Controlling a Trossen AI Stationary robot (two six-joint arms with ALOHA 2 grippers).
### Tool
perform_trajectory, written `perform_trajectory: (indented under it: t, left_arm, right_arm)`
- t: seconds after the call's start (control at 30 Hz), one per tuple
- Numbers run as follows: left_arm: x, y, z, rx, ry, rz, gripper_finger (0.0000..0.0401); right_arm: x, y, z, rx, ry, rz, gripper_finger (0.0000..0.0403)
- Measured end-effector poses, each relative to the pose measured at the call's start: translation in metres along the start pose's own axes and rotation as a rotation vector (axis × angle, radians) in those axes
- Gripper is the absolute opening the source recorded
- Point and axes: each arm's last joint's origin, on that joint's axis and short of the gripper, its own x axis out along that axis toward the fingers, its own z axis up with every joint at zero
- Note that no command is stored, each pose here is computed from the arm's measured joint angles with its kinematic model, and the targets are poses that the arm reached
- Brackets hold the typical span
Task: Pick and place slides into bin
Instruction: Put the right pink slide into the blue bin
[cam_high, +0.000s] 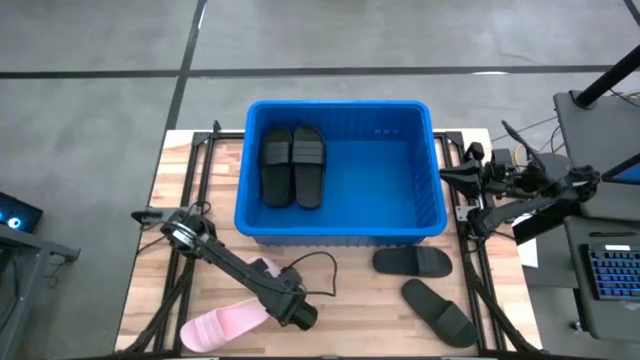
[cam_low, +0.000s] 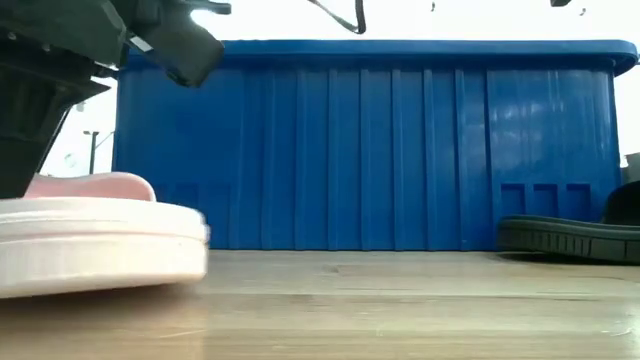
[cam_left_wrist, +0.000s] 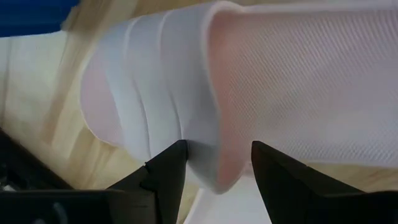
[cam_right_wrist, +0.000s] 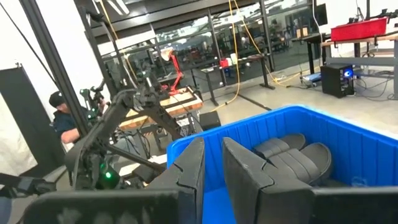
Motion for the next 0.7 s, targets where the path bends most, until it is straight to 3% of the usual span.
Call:
perform_trajectory:
  t: [0.43,0.7]
  left_arm:
    - [-0.006,0.011,-0.002,-0.004,0.019,0.090,0.0169]
    - [-0.002,0.013,0.000,0.007,-0.041,0.136,0.0169]
  right_arm:
    - [-0.007,0.001,0.018,-0.025,-0.071,0.013,0.0048]
    - [-0.006,0.001,0.019,-0.043,-0.080,0.014,0.0048]
